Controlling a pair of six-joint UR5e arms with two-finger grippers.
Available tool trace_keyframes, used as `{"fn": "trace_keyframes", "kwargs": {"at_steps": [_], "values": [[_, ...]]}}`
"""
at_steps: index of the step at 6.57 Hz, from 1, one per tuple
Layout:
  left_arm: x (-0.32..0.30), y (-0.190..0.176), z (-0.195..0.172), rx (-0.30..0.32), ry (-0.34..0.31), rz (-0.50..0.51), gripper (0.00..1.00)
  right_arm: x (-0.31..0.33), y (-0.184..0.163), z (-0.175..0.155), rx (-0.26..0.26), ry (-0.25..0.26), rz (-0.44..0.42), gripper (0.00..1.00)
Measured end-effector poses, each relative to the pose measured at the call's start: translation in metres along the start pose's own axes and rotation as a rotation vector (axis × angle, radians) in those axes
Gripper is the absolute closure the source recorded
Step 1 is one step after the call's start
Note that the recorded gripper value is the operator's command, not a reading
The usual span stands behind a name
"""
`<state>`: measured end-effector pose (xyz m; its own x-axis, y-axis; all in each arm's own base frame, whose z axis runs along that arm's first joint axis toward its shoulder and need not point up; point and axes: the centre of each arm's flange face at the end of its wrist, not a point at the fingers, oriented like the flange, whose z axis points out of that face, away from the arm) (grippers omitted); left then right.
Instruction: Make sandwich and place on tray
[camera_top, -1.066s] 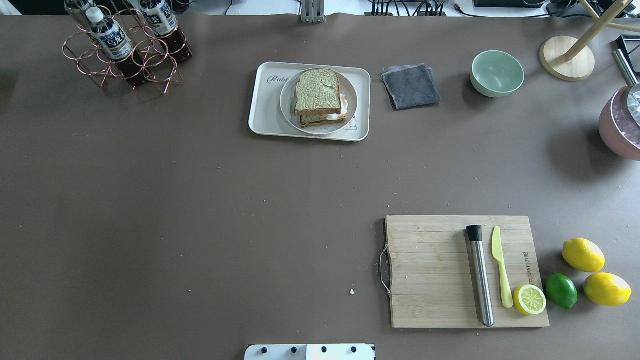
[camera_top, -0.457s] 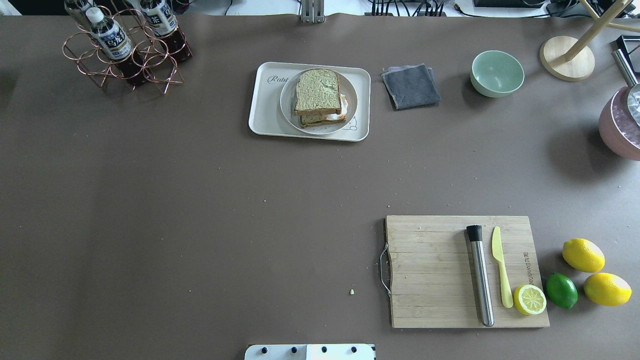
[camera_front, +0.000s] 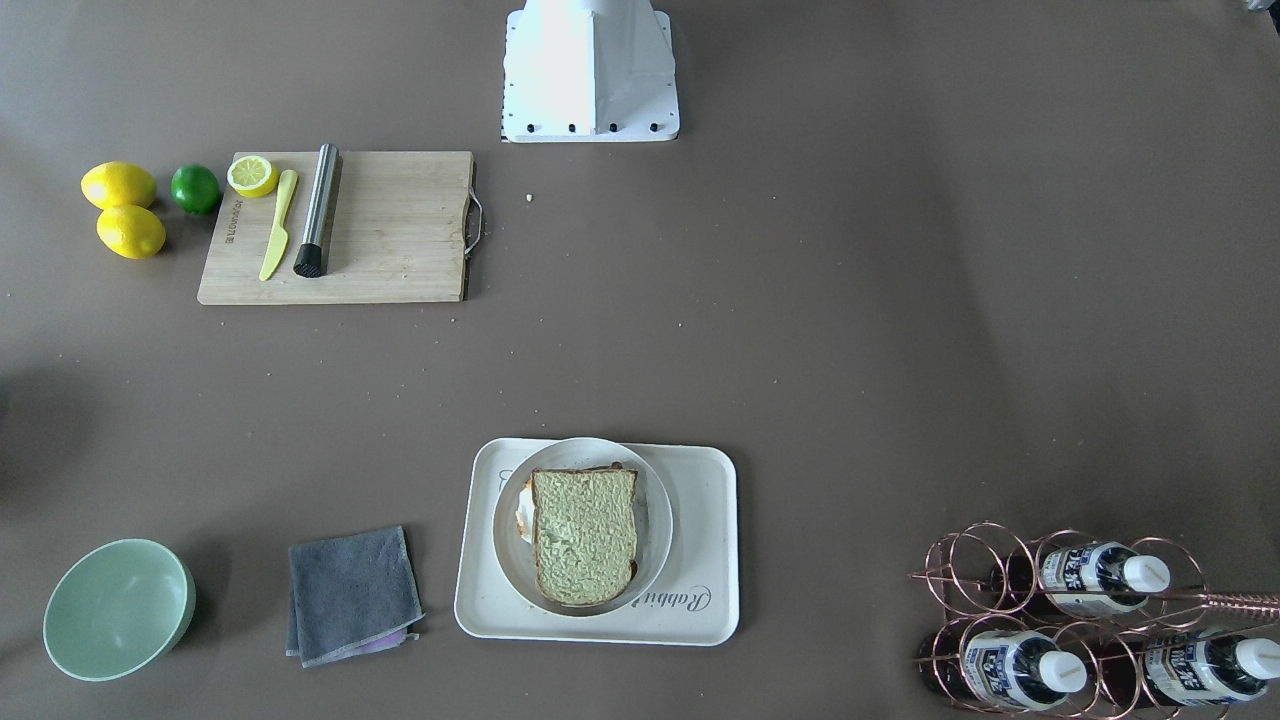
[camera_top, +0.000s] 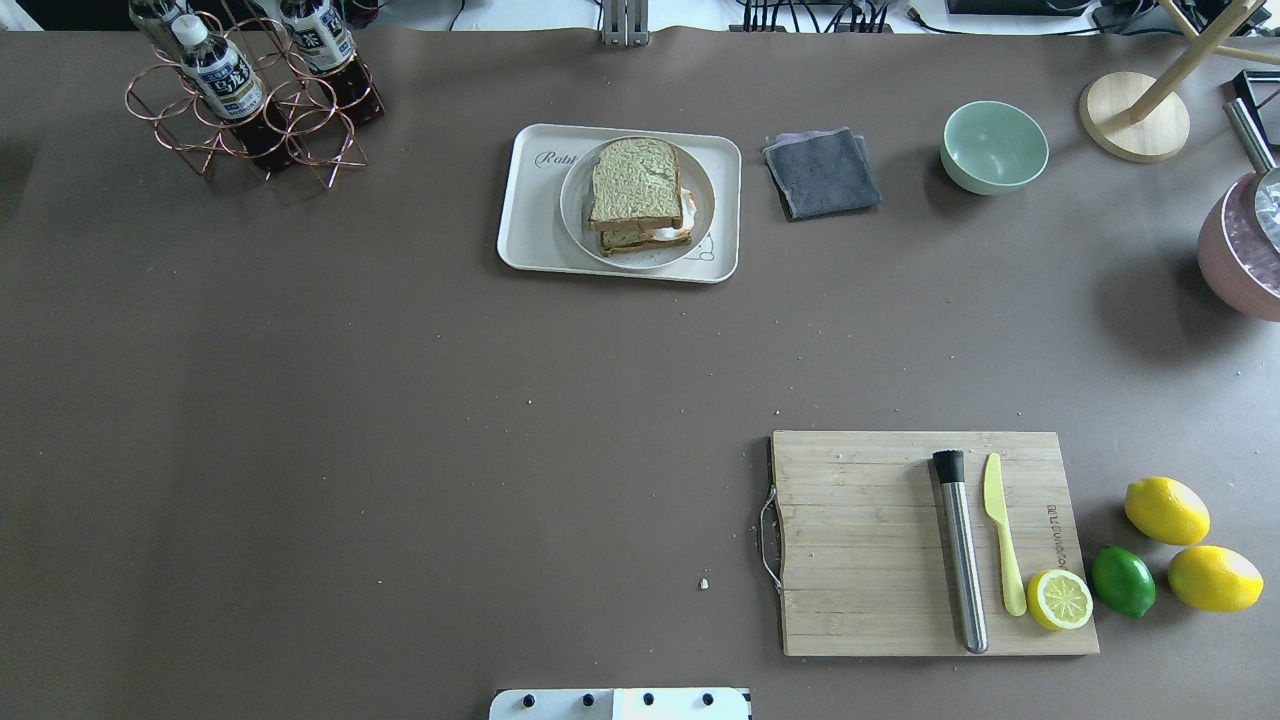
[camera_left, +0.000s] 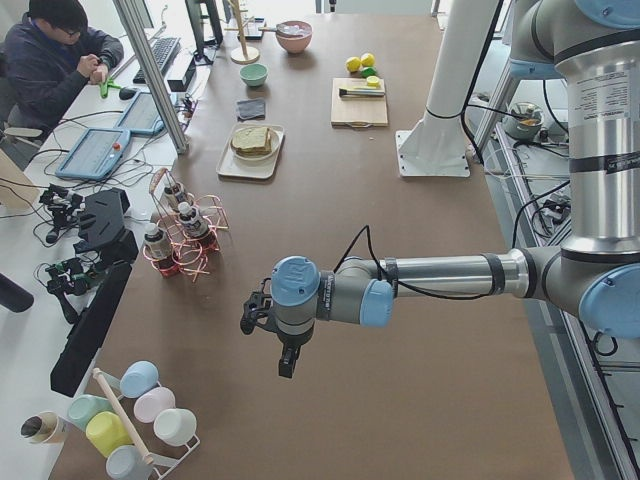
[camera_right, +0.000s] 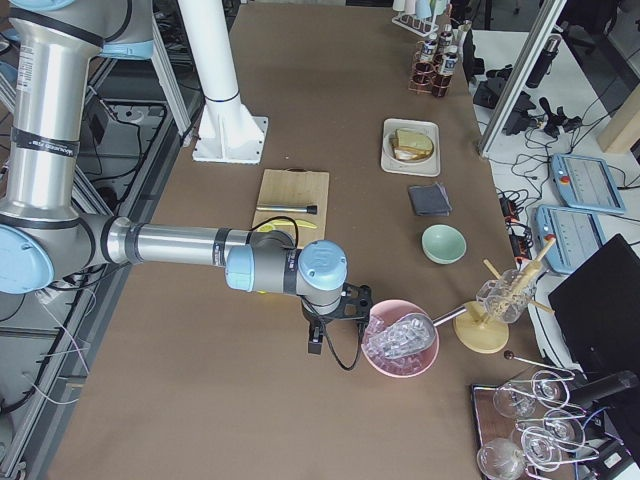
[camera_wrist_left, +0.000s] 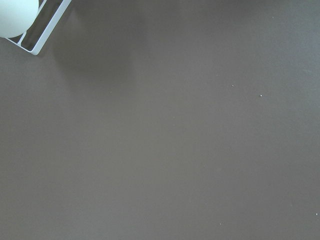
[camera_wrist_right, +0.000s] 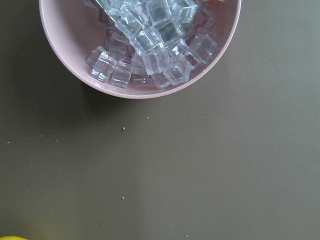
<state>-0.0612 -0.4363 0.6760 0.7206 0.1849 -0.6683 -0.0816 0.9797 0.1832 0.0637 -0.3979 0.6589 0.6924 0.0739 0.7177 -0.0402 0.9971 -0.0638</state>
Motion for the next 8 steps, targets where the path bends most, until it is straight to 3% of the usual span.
{"fn": "trace_keyframes", "kwargs": {"at_steps": [8], "values": [[-0.007, 0.015, 0.009, -0.021, 0.004, -0.019, 0.02, 0.004, 0.005, 0.004, -0.009, -0.006, 0.003, 0.0]]}}
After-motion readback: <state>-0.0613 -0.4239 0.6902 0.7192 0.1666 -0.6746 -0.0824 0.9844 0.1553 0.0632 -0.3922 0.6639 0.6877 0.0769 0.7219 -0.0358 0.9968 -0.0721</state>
